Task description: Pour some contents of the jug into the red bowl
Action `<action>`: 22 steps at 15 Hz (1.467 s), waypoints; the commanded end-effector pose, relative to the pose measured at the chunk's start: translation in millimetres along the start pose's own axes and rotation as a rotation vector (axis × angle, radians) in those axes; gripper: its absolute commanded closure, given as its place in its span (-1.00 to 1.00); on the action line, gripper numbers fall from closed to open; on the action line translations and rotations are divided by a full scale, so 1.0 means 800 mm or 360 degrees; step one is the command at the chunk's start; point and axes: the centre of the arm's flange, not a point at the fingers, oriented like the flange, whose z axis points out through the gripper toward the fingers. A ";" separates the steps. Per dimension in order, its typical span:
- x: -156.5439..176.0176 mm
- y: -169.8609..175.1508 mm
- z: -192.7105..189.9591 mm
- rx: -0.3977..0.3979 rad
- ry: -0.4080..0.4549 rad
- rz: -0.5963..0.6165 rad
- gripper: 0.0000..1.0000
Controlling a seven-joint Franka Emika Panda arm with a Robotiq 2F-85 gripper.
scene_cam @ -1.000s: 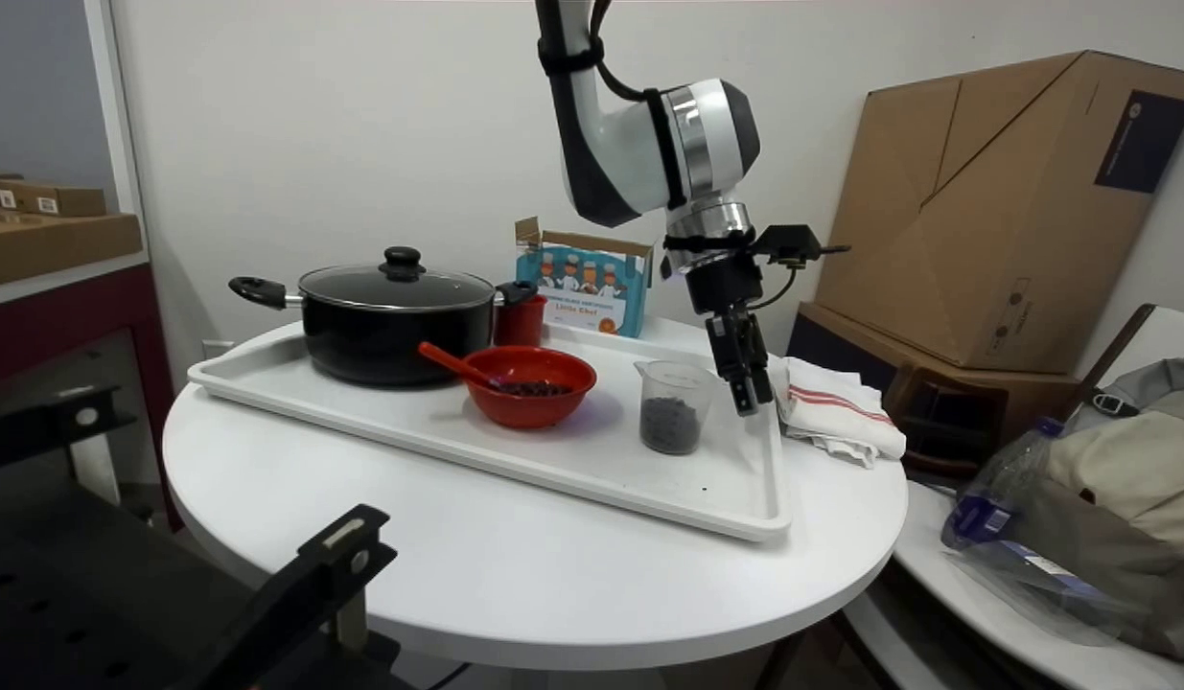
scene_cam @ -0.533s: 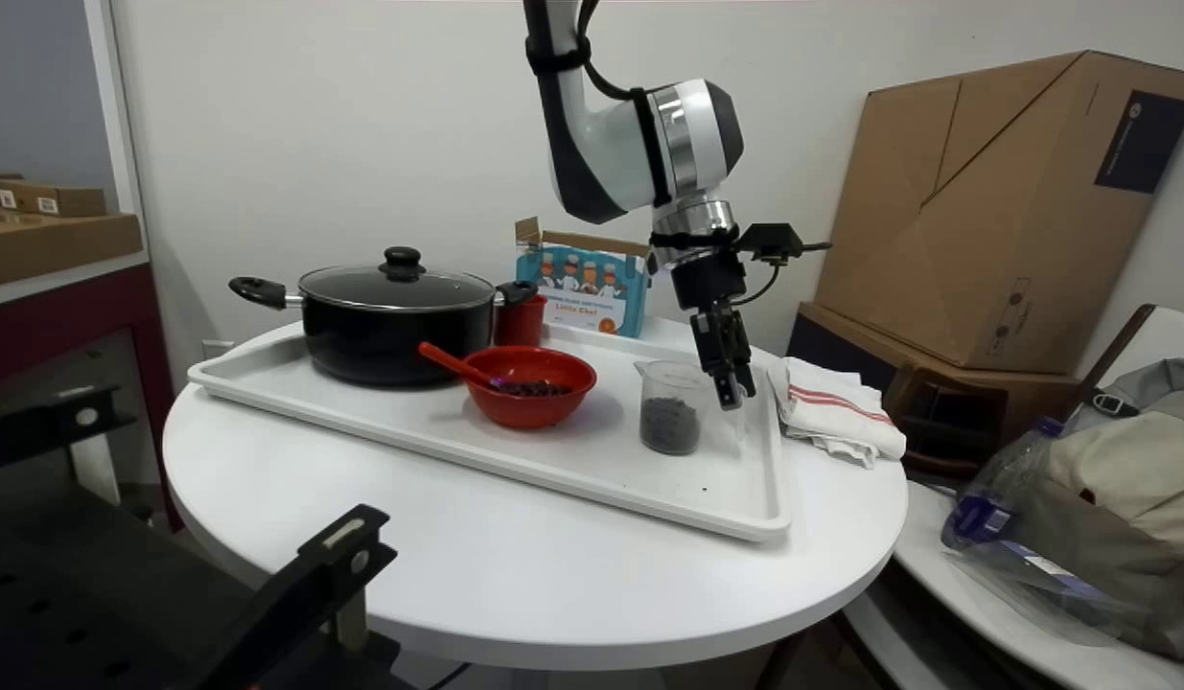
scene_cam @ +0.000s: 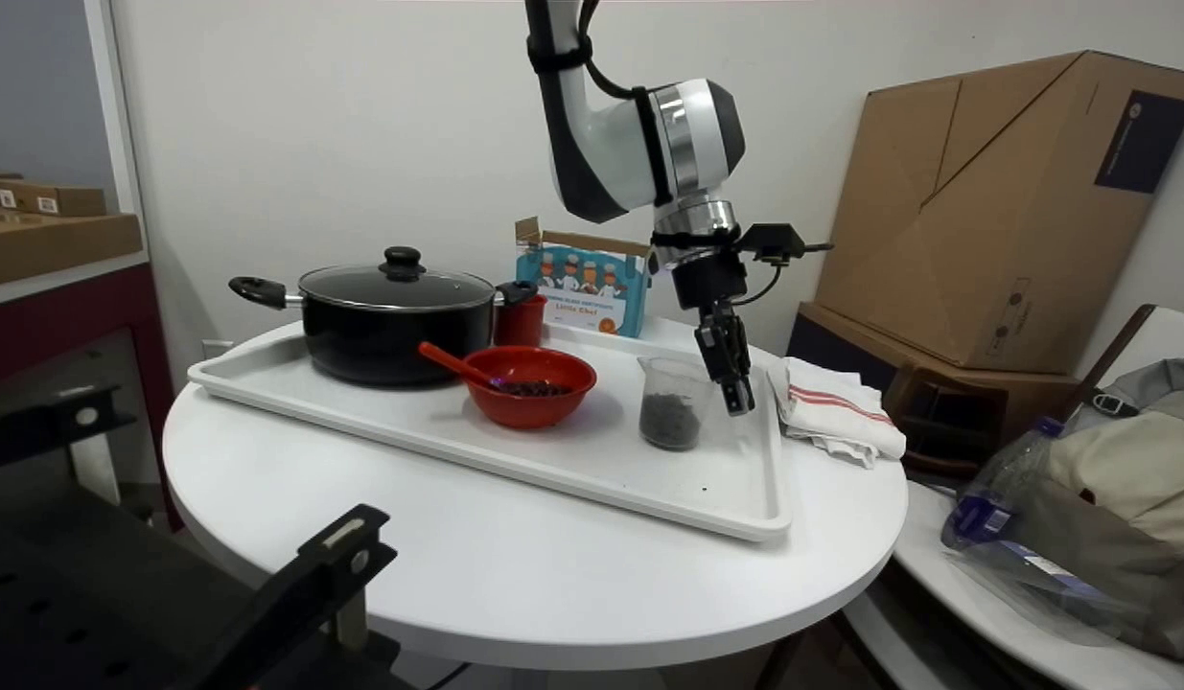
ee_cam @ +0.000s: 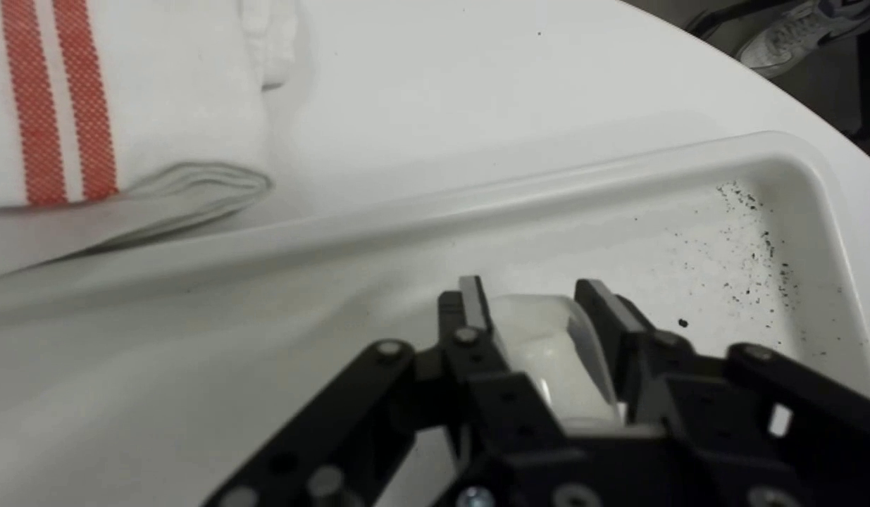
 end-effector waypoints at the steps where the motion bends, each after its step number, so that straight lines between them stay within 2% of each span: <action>1: -0.002 -0.011 -0.009 -0.0003 -0.0007 -0.0008 0.87; 2: -0.002 -0.012 -0.010 -0.0003 -0.0007 -0.0007 0.95; 3: -0.003 -0.013 -0.012 -0.0002 -0.0006 -0.0003 0.87; 8: -0.006 -0.016 -0.030 -0.0018 -0.0037 0.0000 0.87; 12: -0.002 -0.018 -0.073 -0.0095 -0.0158 -0.0036 0.87; 16: 0.034 -0.033 -0.120 -0.0197 -0.0347 -0.0146 0.87; 22: 0.101 -0.061 -0.159 -0.0255 -0.0740 -0.0244 0.87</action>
